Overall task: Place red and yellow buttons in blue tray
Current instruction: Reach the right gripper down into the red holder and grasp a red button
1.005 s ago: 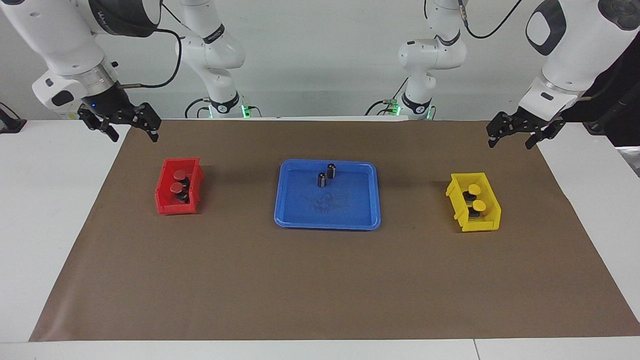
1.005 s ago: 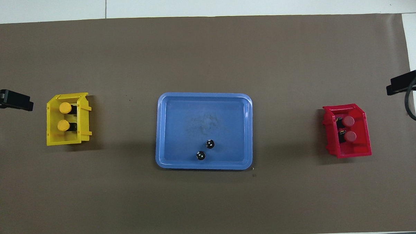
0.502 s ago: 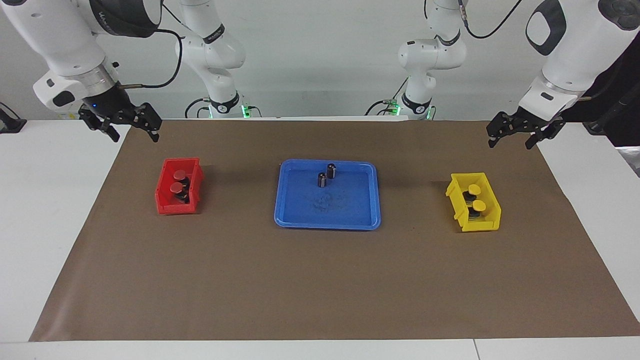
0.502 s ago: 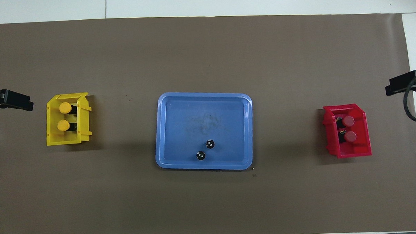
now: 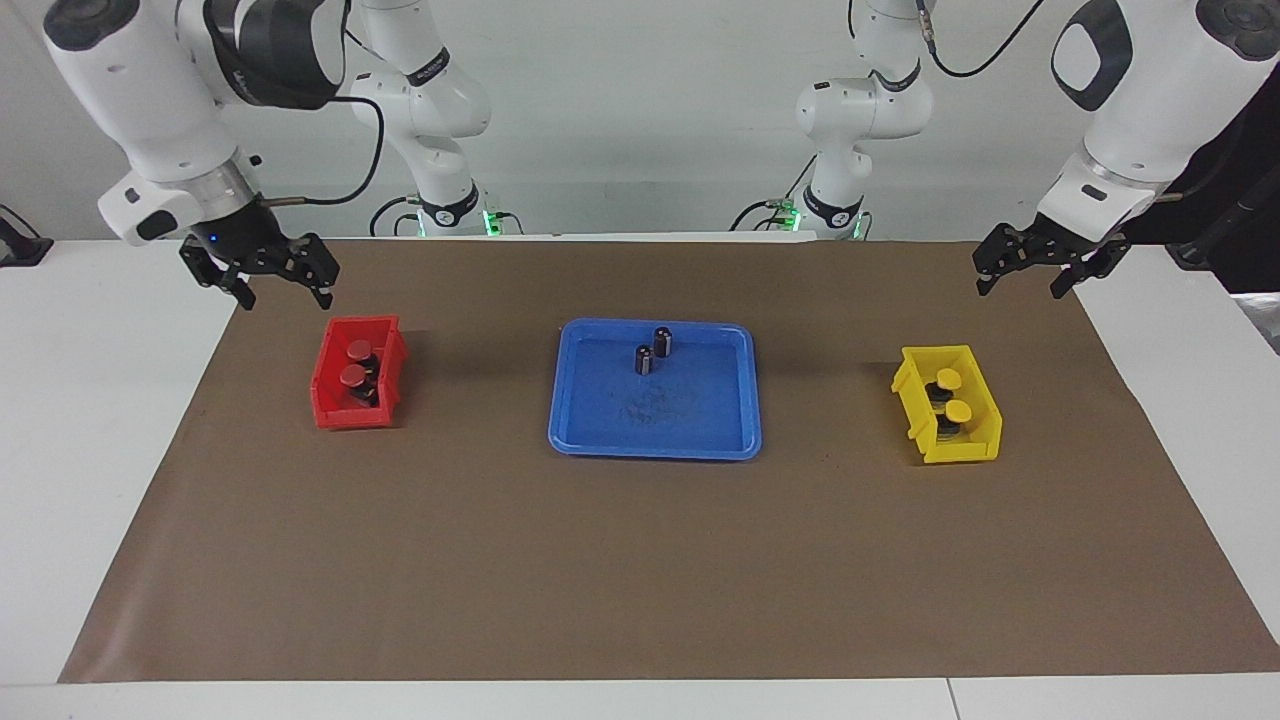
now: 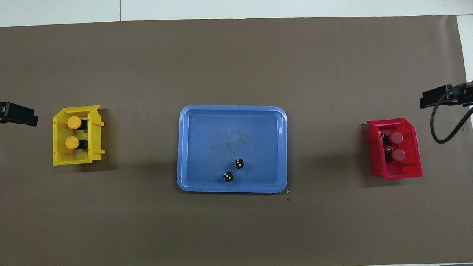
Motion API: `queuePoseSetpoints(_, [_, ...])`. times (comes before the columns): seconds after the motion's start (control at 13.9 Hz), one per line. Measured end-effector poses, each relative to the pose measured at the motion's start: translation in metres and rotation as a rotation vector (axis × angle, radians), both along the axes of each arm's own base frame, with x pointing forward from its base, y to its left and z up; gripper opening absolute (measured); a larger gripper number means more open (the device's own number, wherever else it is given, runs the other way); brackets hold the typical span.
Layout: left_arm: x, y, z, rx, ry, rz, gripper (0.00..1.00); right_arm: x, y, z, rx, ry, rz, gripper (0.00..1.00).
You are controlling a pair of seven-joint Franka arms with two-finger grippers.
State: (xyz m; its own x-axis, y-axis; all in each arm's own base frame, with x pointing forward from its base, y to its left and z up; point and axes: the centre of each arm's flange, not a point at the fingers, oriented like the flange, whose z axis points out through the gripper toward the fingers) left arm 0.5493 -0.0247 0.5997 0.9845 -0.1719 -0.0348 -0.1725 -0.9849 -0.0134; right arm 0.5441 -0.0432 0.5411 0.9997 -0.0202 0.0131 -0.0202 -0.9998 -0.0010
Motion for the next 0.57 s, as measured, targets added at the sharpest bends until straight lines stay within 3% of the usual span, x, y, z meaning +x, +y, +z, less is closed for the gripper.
queuePoseSetpoints(0.22, [0.0, 0.0, 0.0, 0.0, 0.0, 0.0, 1.0, -0.006, 0.0, -0.055, 0.008, 0.023, -0.002, 0.89])
queuePoseSetpoints(0.29, [0.0, 0.0, 0.0, 0.0, 0.0, 0.0, 1.0, -0.006, 0.0, -0.072, 0.009, 0.015, 0.0, 0.81])
queuePoseSetpoints(0.57, [0.0, 0.0, 0.0, 0.0, 0.0, 0.0, 1.0, -0.016, -0.006, -0.131, 0.007, -0.002, 0.031, 0.77])
